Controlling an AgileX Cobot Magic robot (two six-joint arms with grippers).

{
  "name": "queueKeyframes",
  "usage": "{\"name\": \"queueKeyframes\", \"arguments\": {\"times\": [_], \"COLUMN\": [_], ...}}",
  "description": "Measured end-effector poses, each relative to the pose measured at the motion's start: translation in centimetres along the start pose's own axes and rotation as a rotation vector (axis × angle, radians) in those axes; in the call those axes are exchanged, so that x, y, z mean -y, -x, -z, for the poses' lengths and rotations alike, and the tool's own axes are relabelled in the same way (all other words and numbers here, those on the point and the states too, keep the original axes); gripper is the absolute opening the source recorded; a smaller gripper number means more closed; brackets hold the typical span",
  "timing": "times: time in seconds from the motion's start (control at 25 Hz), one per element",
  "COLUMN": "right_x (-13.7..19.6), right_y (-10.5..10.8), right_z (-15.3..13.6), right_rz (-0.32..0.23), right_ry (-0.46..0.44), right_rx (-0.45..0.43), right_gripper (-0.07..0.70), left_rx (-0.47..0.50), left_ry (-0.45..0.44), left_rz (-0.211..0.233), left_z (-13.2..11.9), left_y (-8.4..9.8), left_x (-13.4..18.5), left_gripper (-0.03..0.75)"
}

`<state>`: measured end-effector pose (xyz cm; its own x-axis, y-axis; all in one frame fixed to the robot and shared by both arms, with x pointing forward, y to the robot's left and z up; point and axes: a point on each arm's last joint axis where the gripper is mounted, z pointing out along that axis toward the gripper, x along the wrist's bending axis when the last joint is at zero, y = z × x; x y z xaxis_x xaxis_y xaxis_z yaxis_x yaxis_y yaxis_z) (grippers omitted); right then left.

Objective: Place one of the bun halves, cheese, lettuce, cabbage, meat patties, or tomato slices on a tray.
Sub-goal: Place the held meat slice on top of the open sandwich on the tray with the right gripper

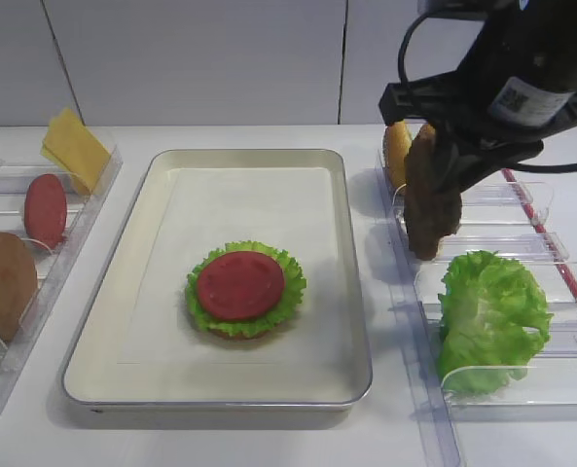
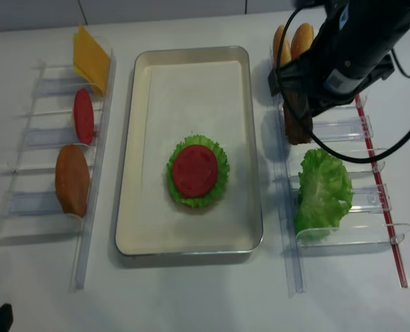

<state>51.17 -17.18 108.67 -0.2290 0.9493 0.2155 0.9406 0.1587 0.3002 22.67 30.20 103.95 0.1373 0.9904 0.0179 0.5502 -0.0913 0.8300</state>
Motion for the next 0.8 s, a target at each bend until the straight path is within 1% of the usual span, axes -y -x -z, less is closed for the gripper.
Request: {"name": "queueKeyframes", "arguments": {"times": [0.08,0.16,0.28,0.4,0.44,0.52,0.6,0.68,0.8], "right_x": [0.2,0.4,0.4,0.4,0.3,0.3,0.2,0.0,-0.5], "right_y": [-0.5,-1.1,-2.5,-3.7,-4.0,-4.6,-5.0,-5.3,-5.4], "right_z": [0.7,1.0,1.3,1.7,1.9,2.2,2.1,1.6,-0.4], "right_rz": [0.03,0.088,0.148,0.213,0.242,0.271,0.287,0.281,0.23], "right_ry": [0.015,0.02,0.026,0.056,0.07,0.095,0.099,0.079,0.012], "right_rx": [-0.046,-0.115,-0.269,-0.411,-0.449,-0.528,-0.58,-0.622,-0.67], "right_gripper": [0.153,0.153,0.153,0.153,0.153,0.153,0.153,0.153,0.153], "left_rx": [0.0,0.0,0.0,0.0,0.0,0.0,0.0,0.0,0.0], "left_ry": [0.0,0.0,0.0,0.0,0.0,0.0,0.0,0.0,0.0], "left_rz": [0.0,0.0,0.0,0.0,0.0,0.0,0.0,0.0,0.0], "left_z": [0.0,0.0,0.0,0.0,0.0,0.0,0.0,0.0,0.0], "left_y": [0.0,0.0,0.0,0.0,0.0,0.0,0.0,0.0,0.0], "left_x": [0.0,0.0,0.0,0.0,0.0,0.0,0.0,0.0,0.0], "left_gripper": [0.262,0.262,0.262,0.262,0.262,0.262,0.262,0.262,0.262]}}
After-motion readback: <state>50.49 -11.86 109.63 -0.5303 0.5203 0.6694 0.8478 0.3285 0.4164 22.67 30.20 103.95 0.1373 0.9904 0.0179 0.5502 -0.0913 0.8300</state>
